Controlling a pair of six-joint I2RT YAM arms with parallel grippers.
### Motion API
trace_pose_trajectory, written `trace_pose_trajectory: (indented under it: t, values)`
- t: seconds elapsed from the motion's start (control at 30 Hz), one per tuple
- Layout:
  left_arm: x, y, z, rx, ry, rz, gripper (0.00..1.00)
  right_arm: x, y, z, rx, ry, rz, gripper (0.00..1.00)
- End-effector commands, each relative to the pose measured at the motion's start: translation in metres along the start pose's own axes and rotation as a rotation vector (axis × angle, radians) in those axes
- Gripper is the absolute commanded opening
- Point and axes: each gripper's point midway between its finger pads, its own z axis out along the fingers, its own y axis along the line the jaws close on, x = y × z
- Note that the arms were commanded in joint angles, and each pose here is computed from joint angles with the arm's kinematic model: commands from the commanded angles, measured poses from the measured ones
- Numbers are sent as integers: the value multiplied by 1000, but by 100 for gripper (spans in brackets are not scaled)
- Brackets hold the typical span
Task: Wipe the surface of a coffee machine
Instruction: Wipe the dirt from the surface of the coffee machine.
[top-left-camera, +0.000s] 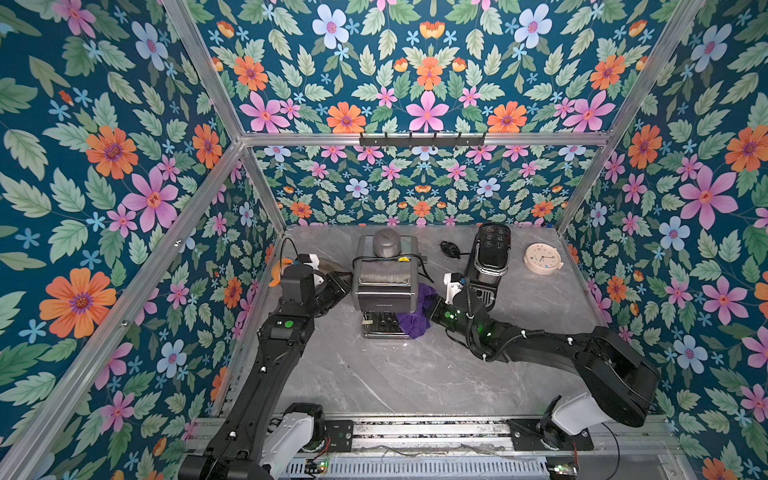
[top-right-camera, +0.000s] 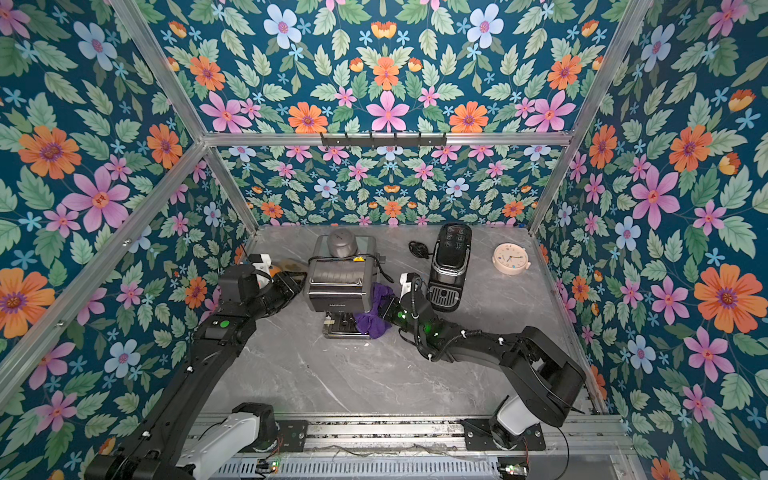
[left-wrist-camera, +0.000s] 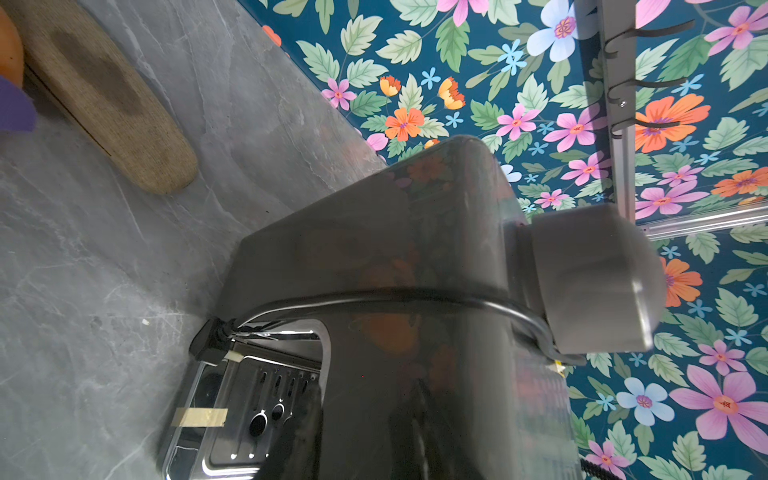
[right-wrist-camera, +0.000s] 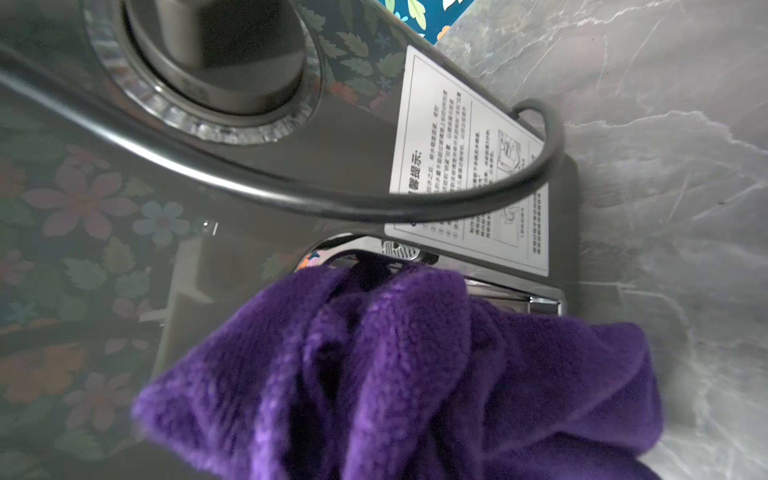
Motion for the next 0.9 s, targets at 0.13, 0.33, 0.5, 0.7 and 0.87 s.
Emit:
trace_pose_trajectory:
  t: [0.13,0.33,0.5,0.7,0.87]
  values:
    - [14,-7,-2,53,62,-8,37,-9,48,-17,-227,-38,72,0]
    - [14,-12,-2,75,67,-15,36,12,52,-19,-240,5,83,0]
    - [17,-11,0,84,78,-25,35,22,35,-12,-197,-2,113,0]
    - [24,-7,3,97,77,-60,35,15,42,2,-301,-47,215,0]
    - [28,-1,3,81,80,-54,34,24,32,24,-350,-42,274,0]
